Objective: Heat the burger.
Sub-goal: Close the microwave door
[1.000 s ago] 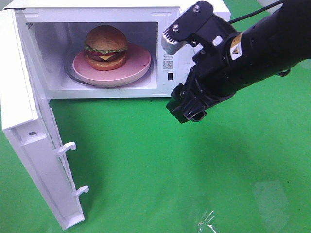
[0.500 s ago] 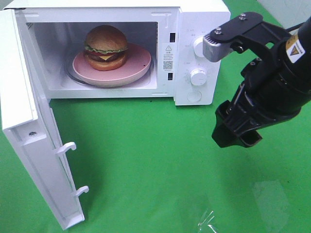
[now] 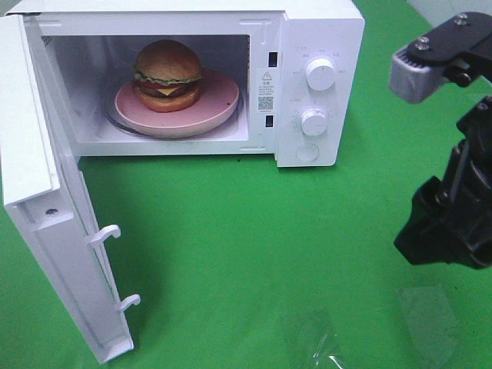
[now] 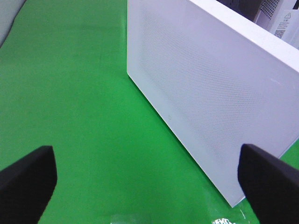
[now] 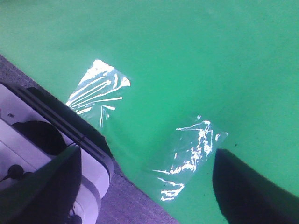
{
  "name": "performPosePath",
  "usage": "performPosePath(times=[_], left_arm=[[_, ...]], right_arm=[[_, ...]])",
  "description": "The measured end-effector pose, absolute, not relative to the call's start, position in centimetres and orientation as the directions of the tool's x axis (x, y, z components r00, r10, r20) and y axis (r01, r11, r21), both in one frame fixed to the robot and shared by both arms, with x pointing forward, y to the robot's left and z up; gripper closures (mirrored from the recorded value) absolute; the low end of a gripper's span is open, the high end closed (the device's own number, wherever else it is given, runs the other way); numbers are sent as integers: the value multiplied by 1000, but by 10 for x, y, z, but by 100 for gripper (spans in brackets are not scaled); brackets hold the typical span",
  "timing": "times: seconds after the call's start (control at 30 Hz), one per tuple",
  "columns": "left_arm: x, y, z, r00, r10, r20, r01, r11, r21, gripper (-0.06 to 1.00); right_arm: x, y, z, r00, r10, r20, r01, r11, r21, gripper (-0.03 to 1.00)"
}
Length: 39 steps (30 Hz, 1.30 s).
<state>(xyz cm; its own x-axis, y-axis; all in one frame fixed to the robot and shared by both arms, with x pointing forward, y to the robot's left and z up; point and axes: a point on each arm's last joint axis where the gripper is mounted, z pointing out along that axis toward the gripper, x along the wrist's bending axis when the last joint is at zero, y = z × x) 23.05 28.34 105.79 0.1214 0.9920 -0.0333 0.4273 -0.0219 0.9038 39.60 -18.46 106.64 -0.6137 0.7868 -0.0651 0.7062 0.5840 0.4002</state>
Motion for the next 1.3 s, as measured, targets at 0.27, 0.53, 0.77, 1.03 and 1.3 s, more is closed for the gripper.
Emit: performPosePath(times=[0.27,0.53,0.77,1.03,1.3], left_arm=[[231,283,1058,121,992,-33,427,-22,904,-3],[231,283,1058,121,992,-33,427,-22,904,-3],[231,283,1058,121,992,-33,427,-22,904,-3],[231,283,1058,121,992,-33,427,-22,904,-3],[231,283,1058,121,992,-33,427,-22,904,-3]], right_arm=[[379,-207,1052,-560,827,-42,755,531,386,20],[370,-249,1051,-365,930,-39,830,344,438,20],[336,-284,1054,-143,990,-15,812,126,569,20],[286,-300,1054,10,1000,1,655,-7,756,20],[253,-301,1059,62,998,12,466,-40,884,20]])
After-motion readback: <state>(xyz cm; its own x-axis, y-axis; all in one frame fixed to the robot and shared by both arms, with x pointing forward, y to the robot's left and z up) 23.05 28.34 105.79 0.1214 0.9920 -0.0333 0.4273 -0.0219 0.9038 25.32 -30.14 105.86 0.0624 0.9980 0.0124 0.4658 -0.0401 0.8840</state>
